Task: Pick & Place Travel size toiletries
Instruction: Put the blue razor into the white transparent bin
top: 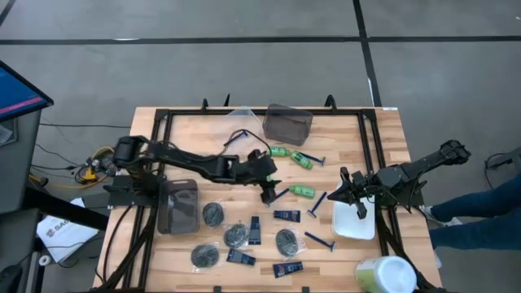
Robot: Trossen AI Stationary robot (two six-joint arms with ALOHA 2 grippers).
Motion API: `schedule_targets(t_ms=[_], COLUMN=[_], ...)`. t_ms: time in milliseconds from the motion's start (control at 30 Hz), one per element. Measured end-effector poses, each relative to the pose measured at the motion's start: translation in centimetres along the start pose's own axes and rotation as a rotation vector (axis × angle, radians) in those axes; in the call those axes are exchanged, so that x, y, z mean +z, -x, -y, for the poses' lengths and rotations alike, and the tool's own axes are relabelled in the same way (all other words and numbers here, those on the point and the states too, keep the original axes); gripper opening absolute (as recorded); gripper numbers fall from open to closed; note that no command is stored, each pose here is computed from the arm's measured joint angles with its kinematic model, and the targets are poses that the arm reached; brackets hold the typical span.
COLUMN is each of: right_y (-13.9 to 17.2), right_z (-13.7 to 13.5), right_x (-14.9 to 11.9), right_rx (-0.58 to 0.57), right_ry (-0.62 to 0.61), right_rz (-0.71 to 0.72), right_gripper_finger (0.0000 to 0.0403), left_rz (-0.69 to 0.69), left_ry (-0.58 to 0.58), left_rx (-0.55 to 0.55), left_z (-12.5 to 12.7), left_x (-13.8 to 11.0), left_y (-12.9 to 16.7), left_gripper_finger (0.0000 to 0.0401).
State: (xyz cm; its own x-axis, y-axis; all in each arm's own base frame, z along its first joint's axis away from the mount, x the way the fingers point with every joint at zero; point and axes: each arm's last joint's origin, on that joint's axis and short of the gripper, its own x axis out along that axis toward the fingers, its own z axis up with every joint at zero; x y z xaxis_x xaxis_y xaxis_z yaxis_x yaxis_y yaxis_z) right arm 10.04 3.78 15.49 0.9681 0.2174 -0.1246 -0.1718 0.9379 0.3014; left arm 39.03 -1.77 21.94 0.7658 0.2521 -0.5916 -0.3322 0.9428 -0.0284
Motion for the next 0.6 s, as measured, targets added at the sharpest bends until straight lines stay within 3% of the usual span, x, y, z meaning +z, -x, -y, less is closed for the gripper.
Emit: schedule_targets(t_ms=[367,600], right_y=[0.0,0.0], right_z=[0.0,0.0], right_x=[0.0,0.0], right_rx=[0.0,0.0], right_ry=[0.0,0.0], right_rz=[0.0,0.0], right_gripper_finger=[0.0,0.0], left_rz=[-0.122,-0.144], left_ry=[-0.026,-0.044], left_rx=[-0.04,-0.006], left_z=[3.1,3.5], left_x=[-4.5,-6.5], left_y=[-4.0,-5.9], left_gripper_finger=[0.021,0.0209])
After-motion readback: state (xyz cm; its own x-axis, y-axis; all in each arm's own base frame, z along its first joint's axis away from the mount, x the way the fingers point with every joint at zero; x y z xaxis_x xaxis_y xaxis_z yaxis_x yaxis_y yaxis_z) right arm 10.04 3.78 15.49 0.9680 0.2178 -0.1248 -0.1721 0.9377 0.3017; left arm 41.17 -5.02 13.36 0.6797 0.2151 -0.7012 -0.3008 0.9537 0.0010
